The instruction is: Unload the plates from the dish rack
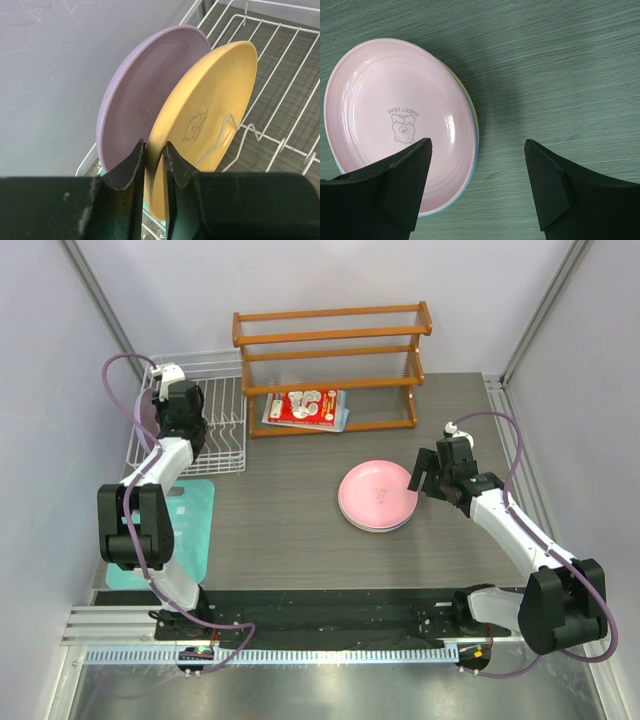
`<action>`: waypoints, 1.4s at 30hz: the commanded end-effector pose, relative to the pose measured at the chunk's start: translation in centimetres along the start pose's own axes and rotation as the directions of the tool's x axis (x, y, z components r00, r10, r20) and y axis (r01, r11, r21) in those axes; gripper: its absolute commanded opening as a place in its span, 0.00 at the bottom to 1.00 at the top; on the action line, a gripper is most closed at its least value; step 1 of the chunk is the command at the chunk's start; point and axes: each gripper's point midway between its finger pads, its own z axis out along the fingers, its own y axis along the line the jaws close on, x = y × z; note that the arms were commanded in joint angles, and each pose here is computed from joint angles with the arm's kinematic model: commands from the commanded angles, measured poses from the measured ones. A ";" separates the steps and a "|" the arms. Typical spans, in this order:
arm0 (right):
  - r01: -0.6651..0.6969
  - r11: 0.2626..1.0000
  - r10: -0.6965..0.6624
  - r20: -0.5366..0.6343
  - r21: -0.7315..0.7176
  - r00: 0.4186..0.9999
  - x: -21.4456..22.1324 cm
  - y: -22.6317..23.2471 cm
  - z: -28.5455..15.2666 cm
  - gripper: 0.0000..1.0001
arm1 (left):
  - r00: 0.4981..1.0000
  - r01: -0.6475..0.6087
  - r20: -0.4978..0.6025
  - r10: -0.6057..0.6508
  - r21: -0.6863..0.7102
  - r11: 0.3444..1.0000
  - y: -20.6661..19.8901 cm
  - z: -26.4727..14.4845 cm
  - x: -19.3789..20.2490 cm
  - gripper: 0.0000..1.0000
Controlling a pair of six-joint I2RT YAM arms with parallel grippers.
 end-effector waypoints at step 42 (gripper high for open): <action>0.030 0.836 0.069 0.159 -0.548 0.985 -5.6 10.3 -8.0 0.81 | 0.920 0.386 -0.259 -0.296 0.731 0.562 -9.2 -25.4 -4.5 0.00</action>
